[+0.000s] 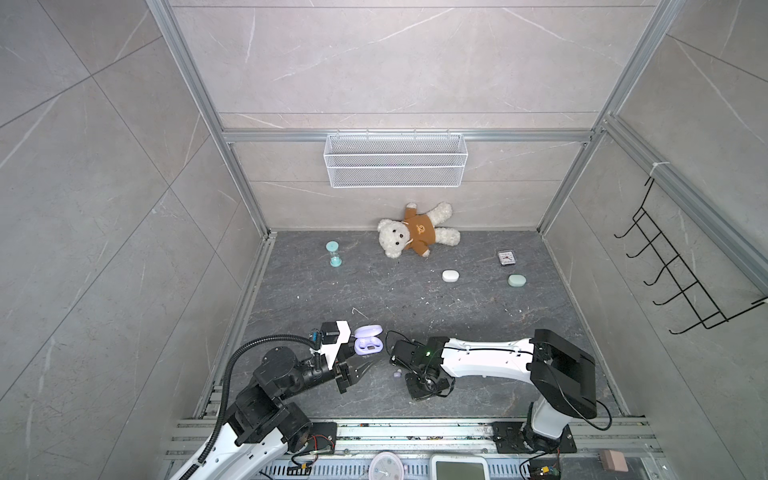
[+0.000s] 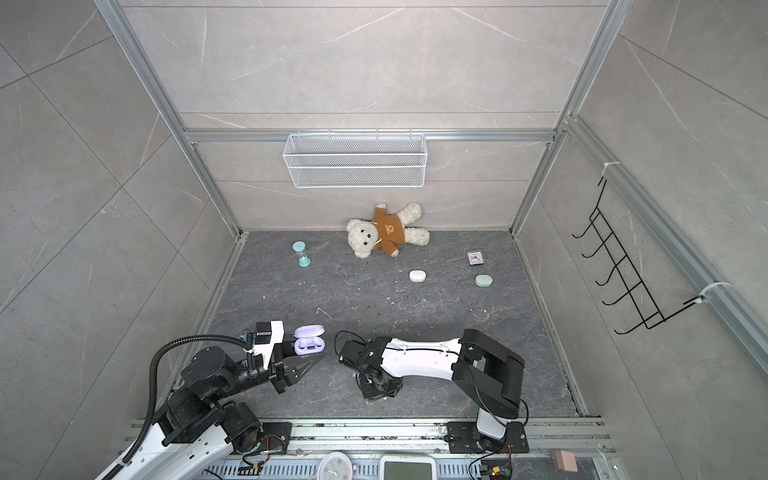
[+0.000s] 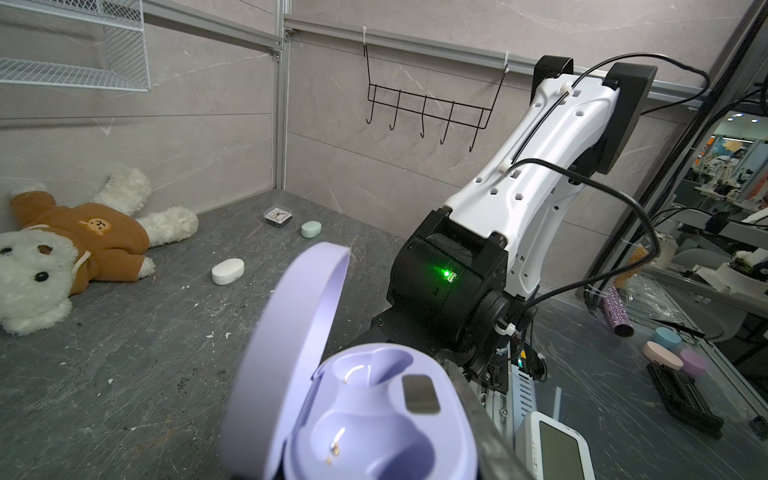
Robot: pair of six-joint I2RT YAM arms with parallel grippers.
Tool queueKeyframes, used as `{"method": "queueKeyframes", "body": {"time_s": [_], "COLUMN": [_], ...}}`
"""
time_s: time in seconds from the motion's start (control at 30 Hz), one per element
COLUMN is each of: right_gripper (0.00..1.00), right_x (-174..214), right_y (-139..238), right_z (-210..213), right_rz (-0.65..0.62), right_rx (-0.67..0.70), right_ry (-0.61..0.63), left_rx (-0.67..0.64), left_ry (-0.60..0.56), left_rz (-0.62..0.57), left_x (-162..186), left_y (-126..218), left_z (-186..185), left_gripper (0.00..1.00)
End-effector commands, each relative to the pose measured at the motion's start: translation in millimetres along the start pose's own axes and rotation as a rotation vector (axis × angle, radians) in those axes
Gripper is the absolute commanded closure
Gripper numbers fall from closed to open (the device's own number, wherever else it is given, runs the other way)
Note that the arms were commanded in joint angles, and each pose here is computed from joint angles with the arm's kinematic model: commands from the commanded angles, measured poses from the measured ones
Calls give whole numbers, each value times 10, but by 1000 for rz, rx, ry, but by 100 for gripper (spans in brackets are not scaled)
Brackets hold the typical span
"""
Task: Insert the wireless bluetooth earbuds into the charging case
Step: 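Lift the earbud toward the case while the left gripper raises the case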
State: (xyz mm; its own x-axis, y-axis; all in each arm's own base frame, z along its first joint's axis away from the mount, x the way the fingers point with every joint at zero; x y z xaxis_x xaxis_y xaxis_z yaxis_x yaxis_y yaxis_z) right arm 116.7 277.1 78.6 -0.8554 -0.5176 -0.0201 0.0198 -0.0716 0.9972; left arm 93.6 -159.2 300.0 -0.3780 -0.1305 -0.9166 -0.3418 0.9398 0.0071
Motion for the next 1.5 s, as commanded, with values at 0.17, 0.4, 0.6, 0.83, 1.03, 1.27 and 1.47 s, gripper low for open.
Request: {"method": "queueKeyframes", "body": {"time_s": [0.17,0.4,0.6,0.83,1.03,1.27,1.47], "right_gripper": [81,81,81,81,80,80,80], "right_x": [18,-9,-7,21,-3,-117,-205], "right_y": [378,869,1469,2154,2771,3367,3623], "right_z": [-269,-567,-805,-953,-981,-917,-831], "right_rz": [-87,-205,-378,-536,-670,-804,-874], "right_rx": [2,-47,-141,-231,-319,-442,-519], "right_ry": [-65,-125,-173,-187,-152,-100,-52], "left_rx": [17,42,70,172,291,426,487], "left_ry": [5,-2,-28,-50,-49,-45,-38], "left_rz": [-42,-48,-81,-101,-80,-82,-80], "left_x": [-113,-194,-272,-457,-582,-693,-727], "left_y": [-165,-417,-713,-1100,-1375,-1555,-1623], "left_z": [41,115,225,373,427,383,368], "left_gripper": [85,86,86,88,88,88,87]}}
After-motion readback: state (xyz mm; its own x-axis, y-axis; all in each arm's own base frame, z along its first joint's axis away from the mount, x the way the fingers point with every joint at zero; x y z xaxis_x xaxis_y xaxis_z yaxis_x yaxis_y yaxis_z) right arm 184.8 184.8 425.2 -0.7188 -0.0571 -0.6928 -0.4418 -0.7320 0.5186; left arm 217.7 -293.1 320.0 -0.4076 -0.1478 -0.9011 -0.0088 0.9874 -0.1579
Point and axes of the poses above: each gripper's point midway between its finger pads, its own y axis back along the fingers, its own z axis along the line the jaws close on, x = y × z, the point moved 6 cm from there along y, back along the fingers, and after that the axes turned 13 degrees about y, right-handed, at the moved point
